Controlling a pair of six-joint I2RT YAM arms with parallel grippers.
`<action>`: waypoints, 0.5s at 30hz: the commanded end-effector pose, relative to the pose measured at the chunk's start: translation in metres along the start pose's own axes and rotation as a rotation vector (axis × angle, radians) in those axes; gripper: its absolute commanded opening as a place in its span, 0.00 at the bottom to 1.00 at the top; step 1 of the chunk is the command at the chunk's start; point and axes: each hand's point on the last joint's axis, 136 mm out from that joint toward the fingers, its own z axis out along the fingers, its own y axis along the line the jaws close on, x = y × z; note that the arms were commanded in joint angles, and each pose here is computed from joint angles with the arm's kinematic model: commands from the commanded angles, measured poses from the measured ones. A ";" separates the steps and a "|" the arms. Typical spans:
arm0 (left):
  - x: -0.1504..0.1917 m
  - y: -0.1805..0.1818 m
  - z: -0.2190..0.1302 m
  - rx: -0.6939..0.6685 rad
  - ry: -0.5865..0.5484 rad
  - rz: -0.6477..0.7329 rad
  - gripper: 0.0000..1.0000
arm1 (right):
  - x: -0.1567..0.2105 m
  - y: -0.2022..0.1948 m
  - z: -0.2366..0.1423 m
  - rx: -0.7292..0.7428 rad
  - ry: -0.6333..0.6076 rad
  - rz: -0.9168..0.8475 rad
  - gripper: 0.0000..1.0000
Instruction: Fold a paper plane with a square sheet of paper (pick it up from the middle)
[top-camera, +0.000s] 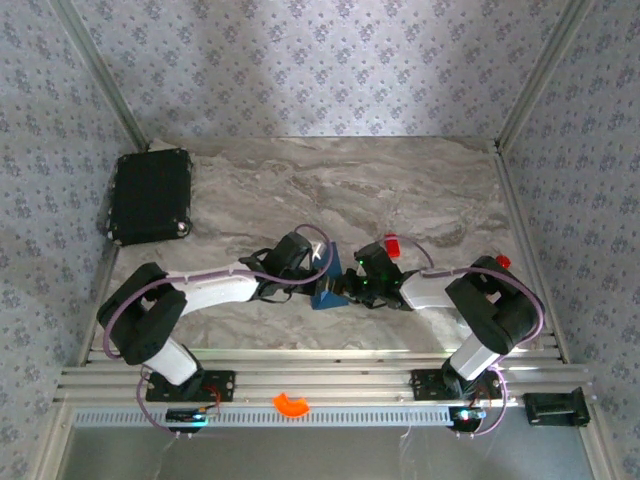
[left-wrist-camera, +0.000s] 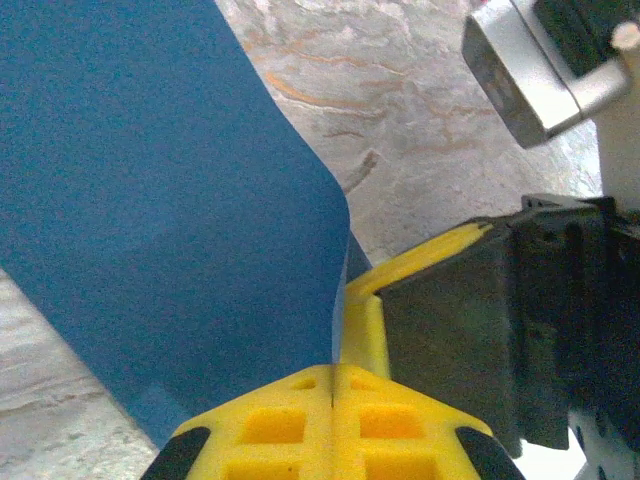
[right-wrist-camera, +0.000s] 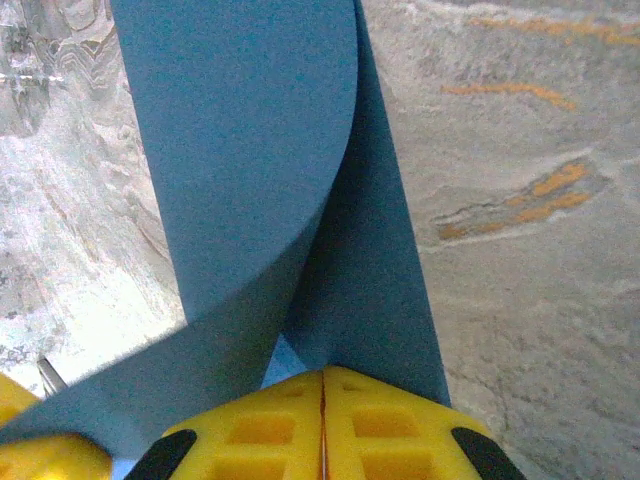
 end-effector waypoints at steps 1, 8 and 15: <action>-0.007 0.003 -0.005 0.011 -0.013 -0.010 0.01 | 0.015 -0.038 -0.002 0.123 0.019 0.040 0.09; -0.009 0.013 -0.003 -0.008 -0.009 -0.011 0.02 | 0.017 -0.043 -0.005 0.145 0.030 0.029 0.09; -0.007 0.020 0.001 -0.041 0.017 0.011 0.02 | 0.014 -0.035 -0.004 0.125 0.040 0.012 0.09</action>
